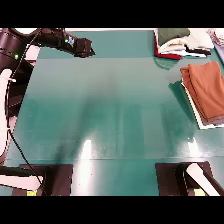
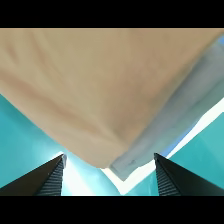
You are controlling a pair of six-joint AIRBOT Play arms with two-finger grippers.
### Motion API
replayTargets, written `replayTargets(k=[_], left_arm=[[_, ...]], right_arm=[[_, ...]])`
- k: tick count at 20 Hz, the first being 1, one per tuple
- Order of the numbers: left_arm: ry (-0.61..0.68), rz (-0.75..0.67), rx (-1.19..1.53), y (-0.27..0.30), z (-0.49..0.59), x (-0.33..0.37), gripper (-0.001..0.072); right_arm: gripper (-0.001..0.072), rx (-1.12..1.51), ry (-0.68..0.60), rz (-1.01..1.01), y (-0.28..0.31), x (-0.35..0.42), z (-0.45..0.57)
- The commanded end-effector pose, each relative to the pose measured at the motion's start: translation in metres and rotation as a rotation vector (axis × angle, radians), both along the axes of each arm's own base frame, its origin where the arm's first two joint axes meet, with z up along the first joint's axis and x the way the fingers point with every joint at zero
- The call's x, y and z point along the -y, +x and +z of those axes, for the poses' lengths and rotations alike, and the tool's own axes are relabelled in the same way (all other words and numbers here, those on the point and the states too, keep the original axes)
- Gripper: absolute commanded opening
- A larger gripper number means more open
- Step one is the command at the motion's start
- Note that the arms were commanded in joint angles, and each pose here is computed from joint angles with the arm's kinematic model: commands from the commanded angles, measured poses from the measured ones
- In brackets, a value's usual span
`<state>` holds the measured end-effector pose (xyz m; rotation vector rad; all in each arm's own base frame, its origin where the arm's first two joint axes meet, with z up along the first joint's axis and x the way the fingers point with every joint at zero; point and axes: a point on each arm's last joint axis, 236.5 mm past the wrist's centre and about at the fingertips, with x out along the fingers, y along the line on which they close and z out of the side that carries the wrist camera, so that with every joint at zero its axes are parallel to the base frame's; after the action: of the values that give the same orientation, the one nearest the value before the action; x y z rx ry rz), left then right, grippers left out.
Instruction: Fold the shirts.
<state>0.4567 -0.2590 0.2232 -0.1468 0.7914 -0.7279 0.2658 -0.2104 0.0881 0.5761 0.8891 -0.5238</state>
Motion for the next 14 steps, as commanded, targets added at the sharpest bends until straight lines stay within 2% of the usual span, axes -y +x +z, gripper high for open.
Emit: replayTargets(k=[1, 5, 12, 13, 14], left_arm=[[-0.003, 0.003, 0.005, 0.001, 0.002, 0.0, 0.0026], [-0.003, 0.003, 0.004, 0.001, 0.001, 0.0, 0.0026], [-0.003, 0.003, 0.004, 0.001, 0.001, 0.0, 0.0026], [-0.003, 0.003, 0.004, 0.001, 0.001, 0.0, 0.0026], [-0.003, 0.003, 0.004, 0.001, 0.001, 0.0, 0.0026]], right_arm=[[0.063, 0.181, 0.032, 0.034, 0.026, -0.024, 0.05], [0.0629, 0.345, 0.045, 0.283, 0.077, -0.114, 0.096], [0.0609, 0.262, 0.162, 0.776, 0.094, -0.293, 0.064], [0.0511, 0.241, 0.178, 0.823, 0.092, -0.31, 0.057], [0.0321, 0.22, 0.191, 0.865, 0.089, -0.326, 0.051]])
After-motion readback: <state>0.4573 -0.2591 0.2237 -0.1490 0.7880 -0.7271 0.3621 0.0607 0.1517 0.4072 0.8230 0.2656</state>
